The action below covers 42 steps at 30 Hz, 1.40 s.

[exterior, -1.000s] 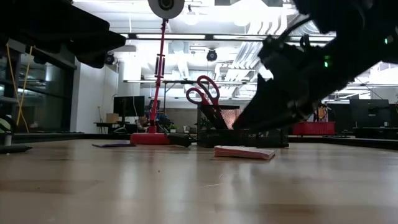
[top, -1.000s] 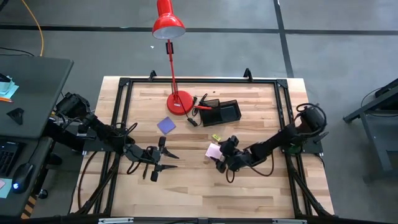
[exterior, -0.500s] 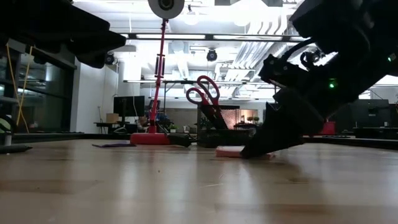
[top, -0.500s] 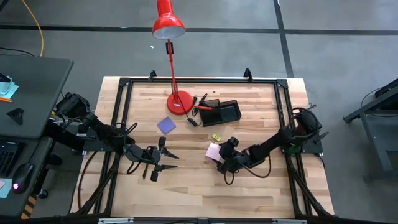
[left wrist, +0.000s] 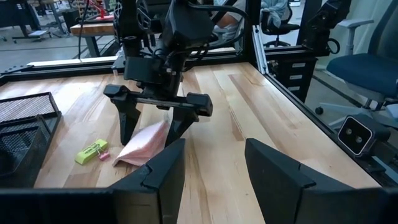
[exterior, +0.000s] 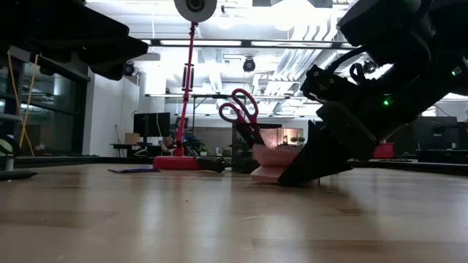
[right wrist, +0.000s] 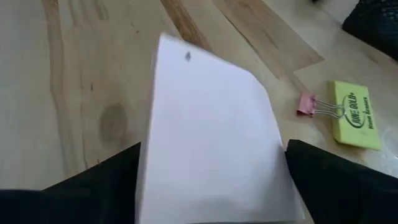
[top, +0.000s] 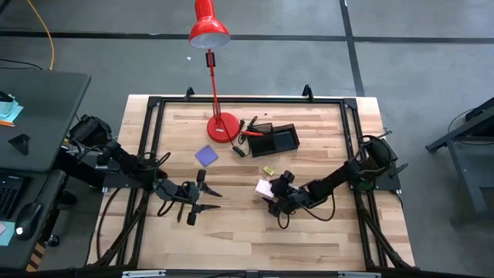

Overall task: Pick and place office supplies into organizer
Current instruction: Put the pink sticky notes into the black desk organizer

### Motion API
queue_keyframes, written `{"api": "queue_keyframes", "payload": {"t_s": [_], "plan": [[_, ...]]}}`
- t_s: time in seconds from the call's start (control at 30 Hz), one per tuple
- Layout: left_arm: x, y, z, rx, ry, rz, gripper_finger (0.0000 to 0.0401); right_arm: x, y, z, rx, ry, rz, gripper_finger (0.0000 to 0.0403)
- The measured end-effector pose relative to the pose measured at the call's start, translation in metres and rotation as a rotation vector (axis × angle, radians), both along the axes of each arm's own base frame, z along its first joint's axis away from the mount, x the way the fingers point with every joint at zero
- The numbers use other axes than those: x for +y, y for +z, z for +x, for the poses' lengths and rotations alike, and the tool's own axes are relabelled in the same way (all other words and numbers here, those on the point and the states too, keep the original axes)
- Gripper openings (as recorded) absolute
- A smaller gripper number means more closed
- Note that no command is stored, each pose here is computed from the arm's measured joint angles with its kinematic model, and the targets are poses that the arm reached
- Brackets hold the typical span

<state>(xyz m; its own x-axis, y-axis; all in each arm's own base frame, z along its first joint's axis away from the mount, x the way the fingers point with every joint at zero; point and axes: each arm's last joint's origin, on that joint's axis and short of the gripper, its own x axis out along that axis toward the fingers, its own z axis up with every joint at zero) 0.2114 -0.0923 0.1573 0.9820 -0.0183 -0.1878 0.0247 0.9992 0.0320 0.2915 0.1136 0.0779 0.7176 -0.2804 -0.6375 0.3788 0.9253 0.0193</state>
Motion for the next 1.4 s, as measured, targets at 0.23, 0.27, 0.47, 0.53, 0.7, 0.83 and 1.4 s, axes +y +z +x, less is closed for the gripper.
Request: {"api": "queue_keyframes", "payload": {"t_s": [0.23,0.27,0.47,0.53,0.7,0.83,1.4], "plan": [[0.000,0.000,0.000,0.000,0.000,-0.001,0.0159,0.001,0.005,0.003,-0.042,0.025,-0.013,0.0300],[0.000,0.000,0.000,-0.001,0.000,-0.001,0.0159,0.001,0.006,0.003,-0.045,0.038,-0.019,0.0295],[0.000,0.000,0.000,0.000,0.000,-0.001,0.0159,0.002,0.032,0.007,-0.118,0.076,-0.074,0.0270],[0.000,0.000,0.000,0.000,0.000,0.000,0.0159,0.001,0.040,0.007,-0.134,0.079,-0.107,0.0264],[0.000,0.000,0.000,0.000,0.000,0.000,0.0159,-0.002,0.057,0.009,-0.172,0.077,-0.119,0.0256],[0.000,0.000,0.000,0.001,-0.001,0.000,0.0159,-0.004,0.054,0.008,-0.147,0.068,-0.105,0.0255],[0.000,0.000,0.000,0.002,0.000,0.000,0.0159,-0.004,0.050,0.005,-0.104,0.058,-0.060,0.0200]]}}
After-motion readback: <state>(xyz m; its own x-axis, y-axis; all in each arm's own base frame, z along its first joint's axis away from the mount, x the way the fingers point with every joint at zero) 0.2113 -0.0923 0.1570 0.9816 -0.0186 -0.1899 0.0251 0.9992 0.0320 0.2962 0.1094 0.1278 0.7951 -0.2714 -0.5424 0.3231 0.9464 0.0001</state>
